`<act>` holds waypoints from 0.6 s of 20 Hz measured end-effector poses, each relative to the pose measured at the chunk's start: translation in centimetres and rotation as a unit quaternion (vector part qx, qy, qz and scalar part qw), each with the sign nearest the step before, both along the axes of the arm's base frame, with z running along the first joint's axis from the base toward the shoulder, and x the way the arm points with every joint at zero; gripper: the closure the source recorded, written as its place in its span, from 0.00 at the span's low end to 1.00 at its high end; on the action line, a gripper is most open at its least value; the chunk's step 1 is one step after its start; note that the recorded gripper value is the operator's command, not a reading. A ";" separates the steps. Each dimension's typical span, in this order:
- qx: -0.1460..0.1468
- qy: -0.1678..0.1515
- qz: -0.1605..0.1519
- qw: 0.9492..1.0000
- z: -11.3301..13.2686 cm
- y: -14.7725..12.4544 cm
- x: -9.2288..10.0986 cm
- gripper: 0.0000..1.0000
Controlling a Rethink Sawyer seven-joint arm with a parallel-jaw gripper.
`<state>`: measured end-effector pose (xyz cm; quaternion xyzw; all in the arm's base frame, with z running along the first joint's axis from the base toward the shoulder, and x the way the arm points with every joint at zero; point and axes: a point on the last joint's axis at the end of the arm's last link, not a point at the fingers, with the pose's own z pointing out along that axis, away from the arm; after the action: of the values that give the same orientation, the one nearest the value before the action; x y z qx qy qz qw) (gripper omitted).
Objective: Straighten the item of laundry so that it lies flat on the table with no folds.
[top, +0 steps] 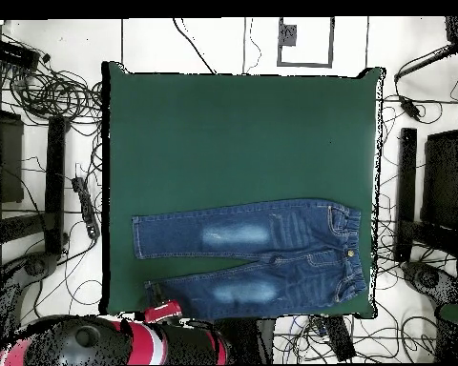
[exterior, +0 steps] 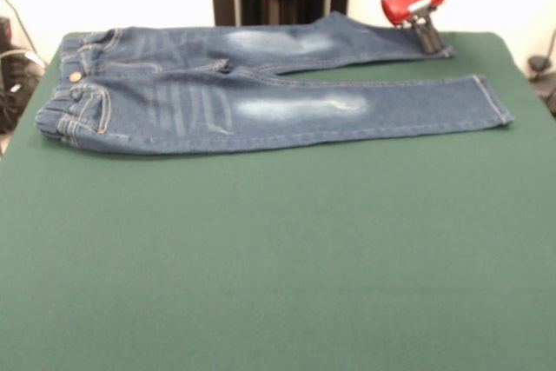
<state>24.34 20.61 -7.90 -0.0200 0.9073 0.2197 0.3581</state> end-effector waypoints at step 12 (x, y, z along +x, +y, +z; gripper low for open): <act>-0.008 -0.011 -0.108 0.994 -0.2 2.1 -0.9 1.00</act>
<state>23.45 22.67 -8.10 0.0727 0.9019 0.1723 0.3894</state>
